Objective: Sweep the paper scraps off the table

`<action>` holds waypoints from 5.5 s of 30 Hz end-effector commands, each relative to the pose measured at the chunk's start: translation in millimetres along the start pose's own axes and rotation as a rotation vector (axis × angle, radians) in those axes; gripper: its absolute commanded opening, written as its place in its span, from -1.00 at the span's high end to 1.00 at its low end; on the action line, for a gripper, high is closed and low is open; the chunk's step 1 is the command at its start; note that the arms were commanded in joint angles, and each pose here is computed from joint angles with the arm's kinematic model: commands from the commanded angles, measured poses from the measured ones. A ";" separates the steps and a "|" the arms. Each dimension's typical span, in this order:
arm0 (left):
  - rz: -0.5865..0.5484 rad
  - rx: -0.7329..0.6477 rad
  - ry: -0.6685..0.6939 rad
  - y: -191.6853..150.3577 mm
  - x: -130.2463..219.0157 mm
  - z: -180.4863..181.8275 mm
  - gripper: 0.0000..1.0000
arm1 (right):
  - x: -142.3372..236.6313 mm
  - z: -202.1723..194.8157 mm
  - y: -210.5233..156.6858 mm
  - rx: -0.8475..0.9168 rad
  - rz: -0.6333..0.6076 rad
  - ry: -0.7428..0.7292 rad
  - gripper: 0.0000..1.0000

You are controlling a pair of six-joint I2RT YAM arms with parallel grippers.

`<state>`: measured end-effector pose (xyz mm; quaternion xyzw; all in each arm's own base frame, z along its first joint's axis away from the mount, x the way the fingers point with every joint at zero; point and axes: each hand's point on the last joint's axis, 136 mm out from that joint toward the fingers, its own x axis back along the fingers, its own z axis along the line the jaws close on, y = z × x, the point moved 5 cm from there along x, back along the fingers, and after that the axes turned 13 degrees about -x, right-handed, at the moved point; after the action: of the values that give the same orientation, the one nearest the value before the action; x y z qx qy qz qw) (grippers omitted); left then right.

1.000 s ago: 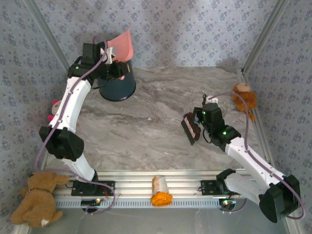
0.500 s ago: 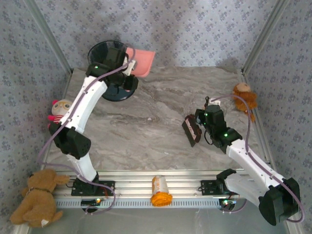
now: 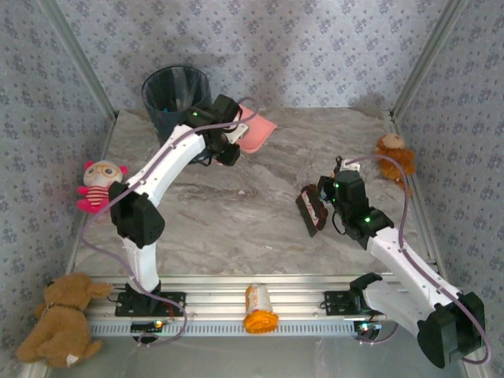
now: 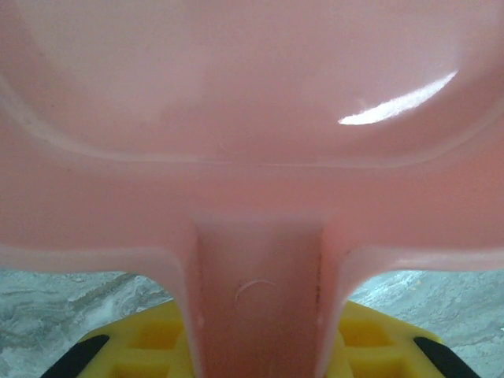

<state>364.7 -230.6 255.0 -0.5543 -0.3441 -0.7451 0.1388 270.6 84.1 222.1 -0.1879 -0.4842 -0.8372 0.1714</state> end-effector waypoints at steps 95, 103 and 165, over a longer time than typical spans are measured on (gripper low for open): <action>0.165 -0.058 -0.110 -78.4 -27.2 -55.2 0.08 | -10.0 23.6 45.0 0.120 -0.127 0.034 1.00; -0.016 0.142 -0.111 -101.2 15.3 -34.9 0.08 | -27.0 55.5 56.2 0.285 -0.195 0.080 1.00; -0.200 0.434 -0.071 -166.2 32.3 4.8 0.08 | -109.2 173.8 -106.7 0.960 -0.330 0.212 0.48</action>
<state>257.6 -102.7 226.7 -0.4998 -0.5519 -0.6466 0.1657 346.2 297.9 178.5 0.0845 -0.8191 -0.5460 0.1545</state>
